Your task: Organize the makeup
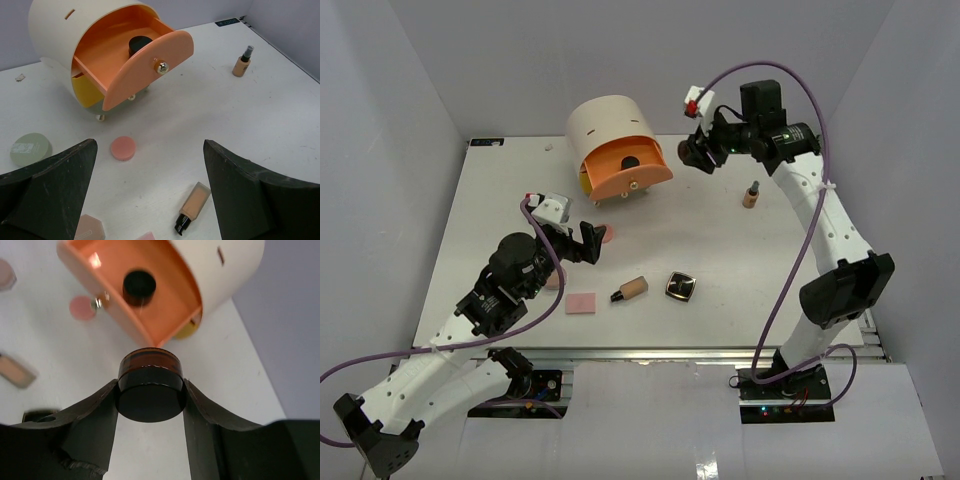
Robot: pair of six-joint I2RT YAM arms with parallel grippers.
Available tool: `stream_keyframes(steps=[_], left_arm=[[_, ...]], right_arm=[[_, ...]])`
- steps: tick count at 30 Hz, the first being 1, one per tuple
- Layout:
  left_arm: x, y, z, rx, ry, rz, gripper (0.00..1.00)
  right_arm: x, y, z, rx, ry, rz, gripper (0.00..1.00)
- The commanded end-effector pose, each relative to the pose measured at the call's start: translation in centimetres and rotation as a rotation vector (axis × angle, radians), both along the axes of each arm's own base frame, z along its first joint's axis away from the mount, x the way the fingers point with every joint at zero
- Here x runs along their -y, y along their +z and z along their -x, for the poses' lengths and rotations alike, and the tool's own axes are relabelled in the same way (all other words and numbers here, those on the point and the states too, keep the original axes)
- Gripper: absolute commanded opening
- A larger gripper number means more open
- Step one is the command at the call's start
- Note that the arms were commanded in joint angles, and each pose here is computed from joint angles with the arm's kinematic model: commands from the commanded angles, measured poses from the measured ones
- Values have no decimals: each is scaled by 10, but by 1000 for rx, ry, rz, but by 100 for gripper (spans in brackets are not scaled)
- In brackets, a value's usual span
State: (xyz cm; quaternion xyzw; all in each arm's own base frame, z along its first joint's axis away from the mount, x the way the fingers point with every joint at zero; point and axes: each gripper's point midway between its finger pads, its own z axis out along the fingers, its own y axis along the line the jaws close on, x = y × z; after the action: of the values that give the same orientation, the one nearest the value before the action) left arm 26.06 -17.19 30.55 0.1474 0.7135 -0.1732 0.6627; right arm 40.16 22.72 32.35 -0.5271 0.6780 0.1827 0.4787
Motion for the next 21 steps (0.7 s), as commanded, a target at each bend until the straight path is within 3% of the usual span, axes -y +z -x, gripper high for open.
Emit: stream_keyframes(steps=[1, 6, 12, 17, 21], left_arm=[[-9, 5, -2, 26, 39, 19, 98], [-10, 4, -3, 25, 44, 11, 98], [-12, 4, -4, 29, 56, 13, 98], [-13, 5, -4, 30, 55, 14, 98], [-13, 6, -3, 33, 54, 17, 98]], right_arm=[[-73, 32, -9, -5, 67, -144, 8], [-132, 37, -29, 48, 67, -198, 9], [-165, 41, -45, 103, 27, -245, 11], [-175, 22, -48, 80, 20, -228, 25], [-177, 12, -53, 73, 9, -217, 43]])
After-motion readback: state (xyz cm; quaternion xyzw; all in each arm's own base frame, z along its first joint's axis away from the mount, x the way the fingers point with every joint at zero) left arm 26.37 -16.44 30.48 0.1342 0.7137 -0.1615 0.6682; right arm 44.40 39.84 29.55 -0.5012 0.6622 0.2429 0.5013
